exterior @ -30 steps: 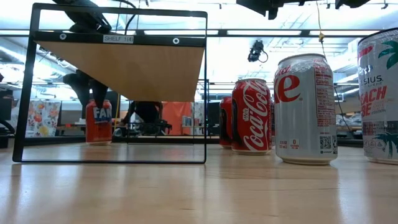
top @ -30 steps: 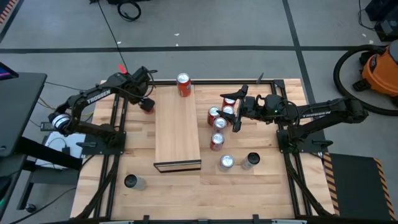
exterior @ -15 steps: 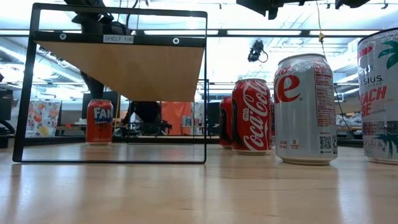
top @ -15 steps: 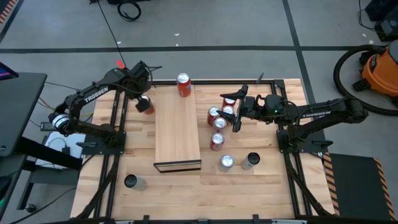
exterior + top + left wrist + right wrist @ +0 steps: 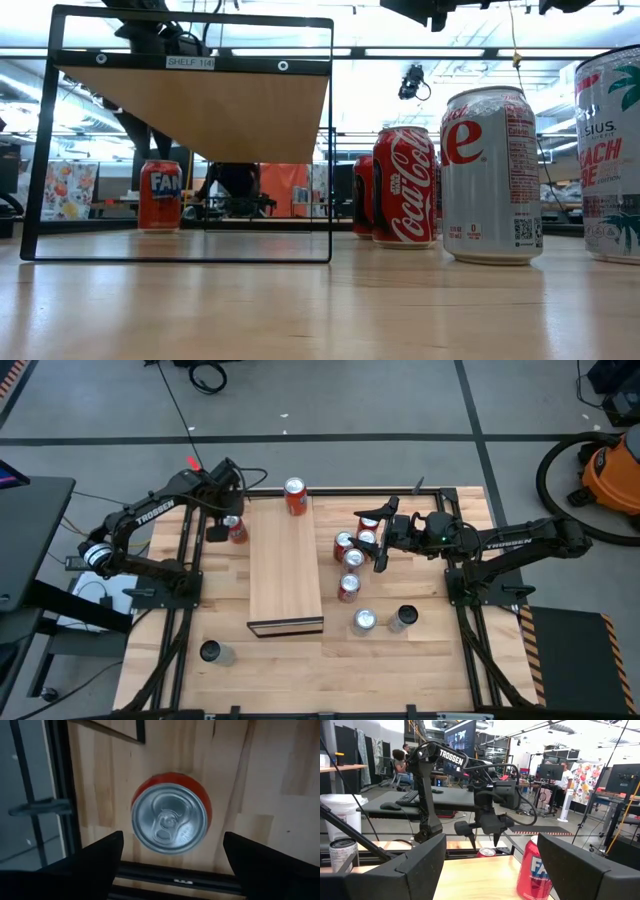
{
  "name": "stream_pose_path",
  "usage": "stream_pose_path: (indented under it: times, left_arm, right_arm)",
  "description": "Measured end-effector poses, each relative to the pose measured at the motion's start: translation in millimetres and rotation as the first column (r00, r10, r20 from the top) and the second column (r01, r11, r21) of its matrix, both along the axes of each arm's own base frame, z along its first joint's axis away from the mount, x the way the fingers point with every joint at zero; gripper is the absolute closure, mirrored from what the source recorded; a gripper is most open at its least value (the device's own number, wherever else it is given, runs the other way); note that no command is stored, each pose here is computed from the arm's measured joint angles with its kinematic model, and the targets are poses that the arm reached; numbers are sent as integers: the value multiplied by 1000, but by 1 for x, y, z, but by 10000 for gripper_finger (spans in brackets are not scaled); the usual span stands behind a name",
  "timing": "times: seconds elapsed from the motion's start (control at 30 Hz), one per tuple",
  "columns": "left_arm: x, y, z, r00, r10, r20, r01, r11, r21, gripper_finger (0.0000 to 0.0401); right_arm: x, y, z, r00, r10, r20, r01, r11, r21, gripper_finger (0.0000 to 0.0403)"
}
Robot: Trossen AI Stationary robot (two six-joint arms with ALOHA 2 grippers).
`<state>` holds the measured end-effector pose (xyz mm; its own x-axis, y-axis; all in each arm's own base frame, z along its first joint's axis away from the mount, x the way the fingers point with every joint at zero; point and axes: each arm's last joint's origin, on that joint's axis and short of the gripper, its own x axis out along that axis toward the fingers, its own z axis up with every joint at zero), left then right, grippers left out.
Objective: Place canned beverage on shelf
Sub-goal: Put the orange soda can on the shelf and align it with the other orange soda can
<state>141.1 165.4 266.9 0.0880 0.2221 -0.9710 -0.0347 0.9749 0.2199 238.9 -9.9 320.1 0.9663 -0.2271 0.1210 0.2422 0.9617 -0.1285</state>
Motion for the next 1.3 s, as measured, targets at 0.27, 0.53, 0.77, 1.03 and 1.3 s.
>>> stream_pose_path:
  times: [0.27,0.53,0.77,1.03,1.3]
  left_arm:
    - [4,5,-4,1000,-13,14,13,1000,-1,44]
    - [12,13,-20,999,-21,-24,19,997,-72,44]
    - [17,18,-31,998,-20,-58,13,994,-111,45]
    - [17,18,-31,992,118,-48,-123,985,-122,90]
    - [15,16,-31,966,253,-63,-259,958,-126,102]
  right_arm:
    - [0,0,0,1000,0,0,0,1000,0,80]
    - [0,0,0,1000,0,-1,0,1000,0,80]
    - [0,0,0,1000,0,-3,0,1000,0,80]
    - [0,0,-1,1000,0,-7,0,1000,0,80]
    - [0,0,-1,1000,0,-7,0,1000,0,80]
